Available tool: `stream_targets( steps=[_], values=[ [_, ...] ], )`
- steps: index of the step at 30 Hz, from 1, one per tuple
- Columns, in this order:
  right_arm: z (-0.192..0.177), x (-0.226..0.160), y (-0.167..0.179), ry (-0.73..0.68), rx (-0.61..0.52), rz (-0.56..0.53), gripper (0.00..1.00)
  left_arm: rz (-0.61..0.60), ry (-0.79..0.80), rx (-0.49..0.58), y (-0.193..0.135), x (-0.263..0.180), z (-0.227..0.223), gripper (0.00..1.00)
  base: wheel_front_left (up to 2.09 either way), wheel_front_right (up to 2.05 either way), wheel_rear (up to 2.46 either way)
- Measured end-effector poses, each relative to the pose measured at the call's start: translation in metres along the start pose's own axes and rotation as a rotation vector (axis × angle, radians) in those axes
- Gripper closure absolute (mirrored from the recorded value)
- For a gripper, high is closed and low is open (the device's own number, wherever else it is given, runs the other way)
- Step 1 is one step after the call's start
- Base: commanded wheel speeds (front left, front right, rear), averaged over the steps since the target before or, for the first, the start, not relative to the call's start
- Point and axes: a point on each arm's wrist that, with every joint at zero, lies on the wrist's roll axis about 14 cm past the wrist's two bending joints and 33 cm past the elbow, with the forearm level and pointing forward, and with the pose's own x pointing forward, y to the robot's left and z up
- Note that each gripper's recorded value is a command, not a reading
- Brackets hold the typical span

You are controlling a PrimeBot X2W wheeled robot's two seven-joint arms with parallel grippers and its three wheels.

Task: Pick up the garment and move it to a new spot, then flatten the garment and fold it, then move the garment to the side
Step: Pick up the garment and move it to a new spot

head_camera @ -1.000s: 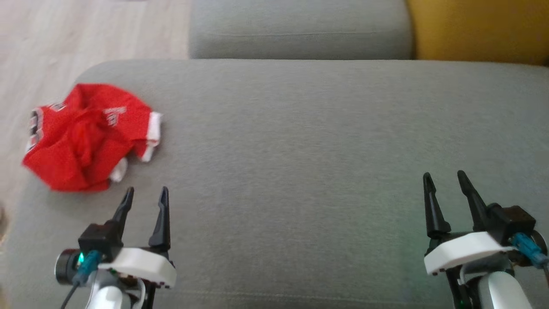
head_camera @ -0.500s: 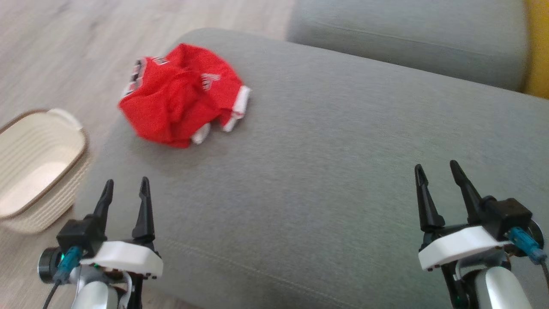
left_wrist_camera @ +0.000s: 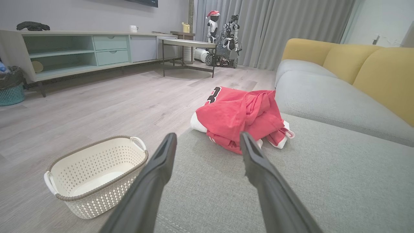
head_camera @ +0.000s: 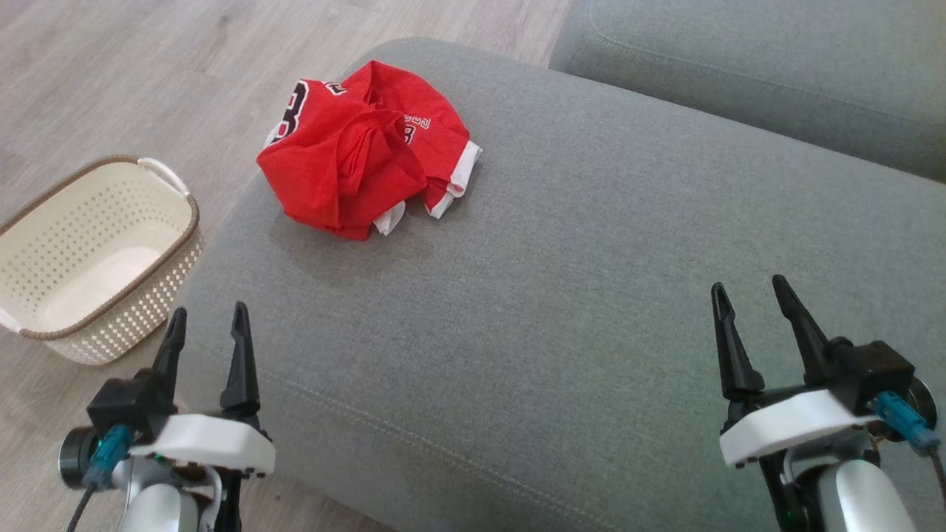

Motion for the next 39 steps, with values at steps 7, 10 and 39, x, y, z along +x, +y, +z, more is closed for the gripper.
stream_targets(
  steps=[7, 10, 39],
  values=[
    [-0.008, -0.001, -0.005, 0.023, 0.011, -0.012, 0.0, -0.023, 0.008, 0.005, -0.008, 0.007, -0.002, 0.0, 0.0, 0.0, 0.0],
    [-0.011, 0.0, -0.009, 0.032, 0.014, -0.019, 0.0, -0.032, 0.003, 0.011, -0.013, 0.018, 0.001, 0.0, 0.0, 0.0, 0.0],
    [-0.064, 0.021, -0.1, 0.154, 0.019, -0.19, 0.0, -0.149, 0.338, 0.1, -0.073, 0.201, -0.097, 1.0, 0.0, 0.0, 0.0]
  ],
)
